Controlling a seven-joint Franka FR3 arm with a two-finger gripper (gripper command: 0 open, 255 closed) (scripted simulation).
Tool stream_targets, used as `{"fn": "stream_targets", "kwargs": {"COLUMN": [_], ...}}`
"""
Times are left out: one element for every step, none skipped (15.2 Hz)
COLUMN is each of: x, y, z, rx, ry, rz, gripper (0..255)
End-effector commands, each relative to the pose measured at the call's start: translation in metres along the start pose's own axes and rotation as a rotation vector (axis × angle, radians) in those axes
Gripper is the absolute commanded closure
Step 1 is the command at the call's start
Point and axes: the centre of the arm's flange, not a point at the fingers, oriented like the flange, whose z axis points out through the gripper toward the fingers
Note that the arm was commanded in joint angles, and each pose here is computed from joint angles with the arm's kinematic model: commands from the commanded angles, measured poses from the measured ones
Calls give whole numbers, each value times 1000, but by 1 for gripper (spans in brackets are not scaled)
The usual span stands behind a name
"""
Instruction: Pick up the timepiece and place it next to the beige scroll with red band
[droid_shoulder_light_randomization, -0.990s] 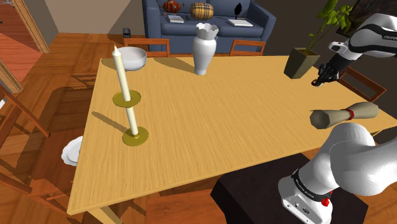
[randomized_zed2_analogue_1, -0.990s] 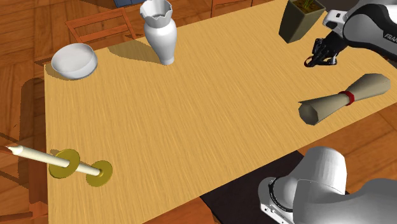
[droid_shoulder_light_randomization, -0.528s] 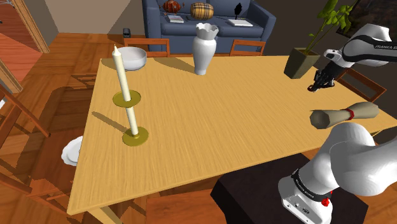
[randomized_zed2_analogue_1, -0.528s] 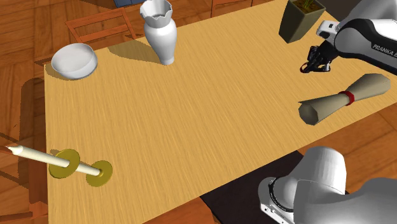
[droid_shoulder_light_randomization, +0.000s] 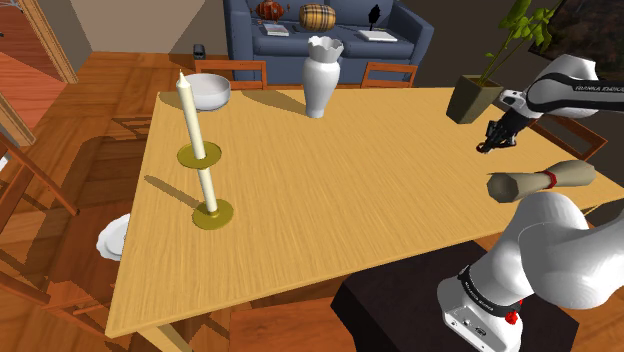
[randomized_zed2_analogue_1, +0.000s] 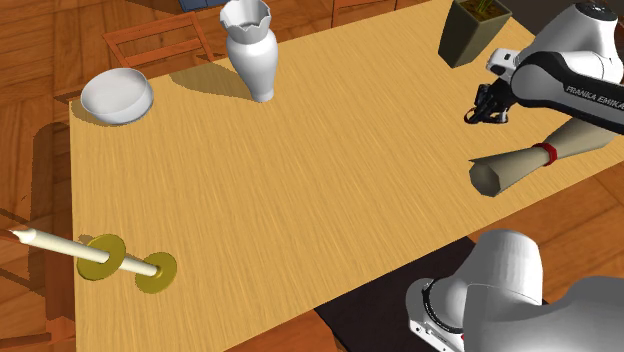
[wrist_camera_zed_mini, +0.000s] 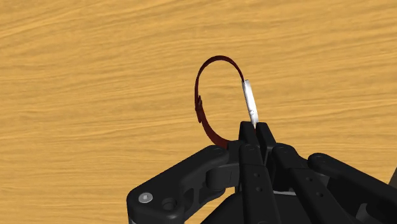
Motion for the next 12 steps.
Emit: {"fn": "stream_targets", "kwargs": {"x": [-1,-1,-2,-2,-2,-2,-2,-2,-2,-2,-2,-2], "y": [-1,-2,-2,-3,-3,-3,-3,-3,-3,-3,-3,-3], "z": [10,16,21,26,32,32,32,32,32,32,32,32], "rx": [0,0,0,0,0,0,0,0,0,0,0,0], "ry": [0,0,0,0,0,0,0,0,0,0,0,0], "rz": [0,0,0,0,0,0,0,0,0,0,0,0], "gripper": [255,255,255,255,255,255,255,255,255,255,255,255]}}
